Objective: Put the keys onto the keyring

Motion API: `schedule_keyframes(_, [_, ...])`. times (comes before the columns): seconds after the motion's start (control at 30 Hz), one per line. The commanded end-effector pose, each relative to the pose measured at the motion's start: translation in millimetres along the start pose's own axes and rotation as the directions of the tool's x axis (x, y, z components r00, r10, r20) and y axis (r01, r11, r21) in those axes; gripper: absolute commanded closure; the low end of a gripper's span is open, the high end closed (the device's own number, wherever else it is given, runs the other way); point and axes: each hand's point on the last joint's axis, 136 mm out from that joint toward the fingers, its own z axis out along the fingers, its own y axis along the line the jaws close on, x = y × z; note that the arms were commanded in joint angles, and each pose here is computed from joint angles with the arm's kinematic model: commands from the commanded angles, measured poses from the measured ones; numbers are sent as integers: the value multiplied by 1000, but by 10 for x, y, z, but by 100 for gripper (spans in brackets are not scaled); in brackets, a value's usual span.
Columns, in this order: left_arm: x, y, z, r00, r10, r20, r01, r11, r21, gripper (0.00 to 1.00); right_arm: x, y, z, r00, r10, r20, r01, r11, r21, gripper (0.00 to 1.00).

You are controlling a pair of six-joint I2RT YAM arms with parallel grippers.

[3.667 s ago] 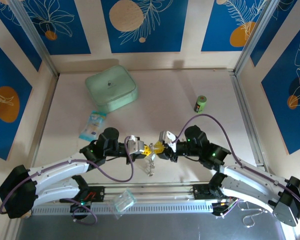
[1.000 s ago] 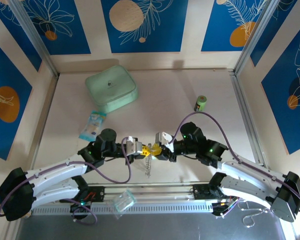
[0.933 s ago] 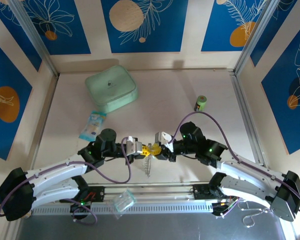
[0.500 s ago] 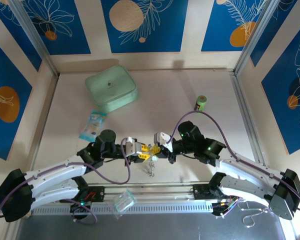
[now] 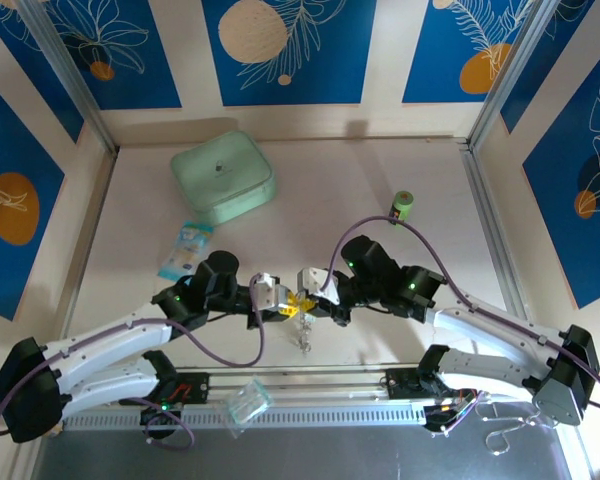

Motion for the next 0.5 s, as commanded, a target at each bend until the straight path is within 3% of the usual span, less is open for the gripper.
schedule_keyframes(0.0, [-116,-4,-6,999,33,11,-33,999,20,85,-123,11,-14,999,-42,7,42,999,-4,100])
schedule_keyframes(0.2, [-133,-7,7,999,35,12,-35,999,33,100,-163,15,43,999,-53,-2,53,999,-4,98])
schedule_keyframes(0.33, [-139,-19,-13,999,33,29,-34,999,23,100,-145,-47,-53,998,1,68,-4,999,44,73])
schedule_keyframes(0.47, [-155,-7,-32,996,24,82,-23,1000,-12,100,10,-50,-153,986,101,135,-111,991,74,63])
